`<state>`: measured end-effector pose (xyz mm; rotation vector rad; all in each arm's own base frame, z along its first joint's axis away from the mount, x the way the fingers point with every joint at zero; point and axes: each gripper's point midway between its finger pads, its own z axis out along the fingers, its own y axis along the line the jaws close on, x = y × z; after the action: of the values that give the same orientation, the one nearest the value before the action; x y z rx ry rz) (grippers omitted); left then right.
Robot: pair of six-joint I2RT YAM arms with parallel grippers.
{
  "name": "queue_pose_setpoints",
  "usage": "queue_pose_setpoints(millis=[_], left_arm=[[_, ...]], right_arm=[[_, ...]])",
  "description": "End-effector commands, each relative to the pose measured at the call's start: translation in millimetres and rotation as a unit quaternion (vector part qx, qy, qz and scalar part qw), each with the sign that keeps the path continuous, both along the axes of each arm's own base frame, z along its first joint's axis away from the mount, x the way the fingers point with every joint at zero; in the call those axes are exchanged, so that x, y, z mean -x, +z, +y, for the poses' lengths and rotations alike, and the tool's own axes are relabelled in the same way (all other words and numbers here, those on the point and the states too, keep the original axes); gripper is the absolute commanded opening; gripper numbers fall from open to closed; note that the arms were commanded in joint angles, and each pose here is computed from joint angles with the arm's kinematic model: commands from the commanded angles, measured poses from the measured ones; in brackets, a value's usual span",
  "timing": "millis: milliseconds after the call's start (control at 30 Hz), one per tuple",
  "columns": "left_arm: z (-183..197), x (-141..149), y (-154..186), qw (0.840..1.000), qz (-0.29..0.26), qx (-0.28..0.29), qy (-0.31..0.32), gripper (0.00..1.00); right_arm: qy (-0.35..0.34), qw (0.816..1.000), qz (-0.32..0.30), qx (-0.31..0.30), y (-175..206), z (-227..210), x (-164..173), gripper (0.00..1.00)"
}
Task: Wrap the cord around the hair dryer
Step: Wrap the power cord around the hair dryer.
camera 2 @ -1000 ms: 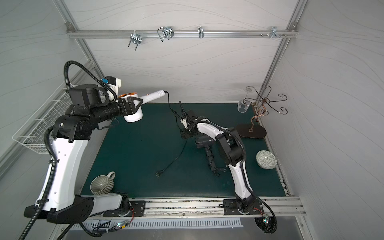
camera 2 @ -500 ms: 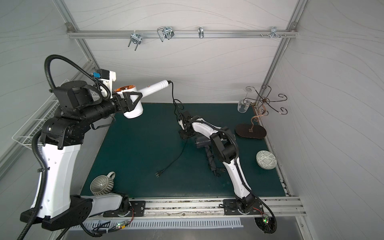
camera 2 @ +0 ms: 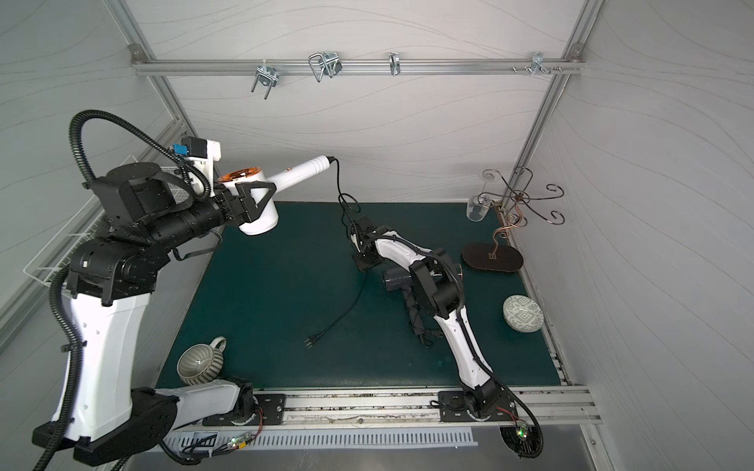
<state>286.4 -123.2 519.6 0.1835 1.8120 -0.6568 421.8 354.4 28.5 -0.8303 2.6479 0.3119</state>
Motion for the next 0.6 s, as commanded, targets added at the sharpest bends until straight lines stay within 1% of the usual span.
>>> queue_pose_setpoints(millis=[0,100,167,267,467,500,567], left_arm=[[6.1,19.0,60.3,0.994,-0.109,0.026,0.008,0.00],[8.7,22.0,63.6,0.993,-0.117,0.027,0.014,0.00],[11.4,20.6,62.2,0.993,-0.117,0.022,0.023,0.00],[16.0,15.7,54.3,0.993,-0.110,0.010,0.039,0.00],[38.1,-2.8,33.4,0.988,-0.112,-0.027,0.105,0.00],[40.3,-11.9,19.0,0.989,-0.095,-0.035,0.110,0.00],[43.5,-22.2,5.7,0.990,-0.077,-0.039,0.116,0.00]], right_arm=[[0.007,0.999,0.025,0.022,-25.0,-2.9,9.3,0.28],[0.010,0.999,0.029,0.029,-30.6,-5.2,11.2,0.14],[0.012,0.999,0.025,0.034,-29.3,-7.3,11.5,0.00],[0.013,0.999,0.010,0.034,-17.4,-10.9,11.5,0.00],[0.013,0.999,-0.033,0.011,35.4,-19.9,20.1,0.00],[0.014,0.999,-0.038,0.005,44.9,-21.7,23.2,0.00],[0.018,0.999,-0.046,-0.007,63.9,-23.8,29.9,0.00]])
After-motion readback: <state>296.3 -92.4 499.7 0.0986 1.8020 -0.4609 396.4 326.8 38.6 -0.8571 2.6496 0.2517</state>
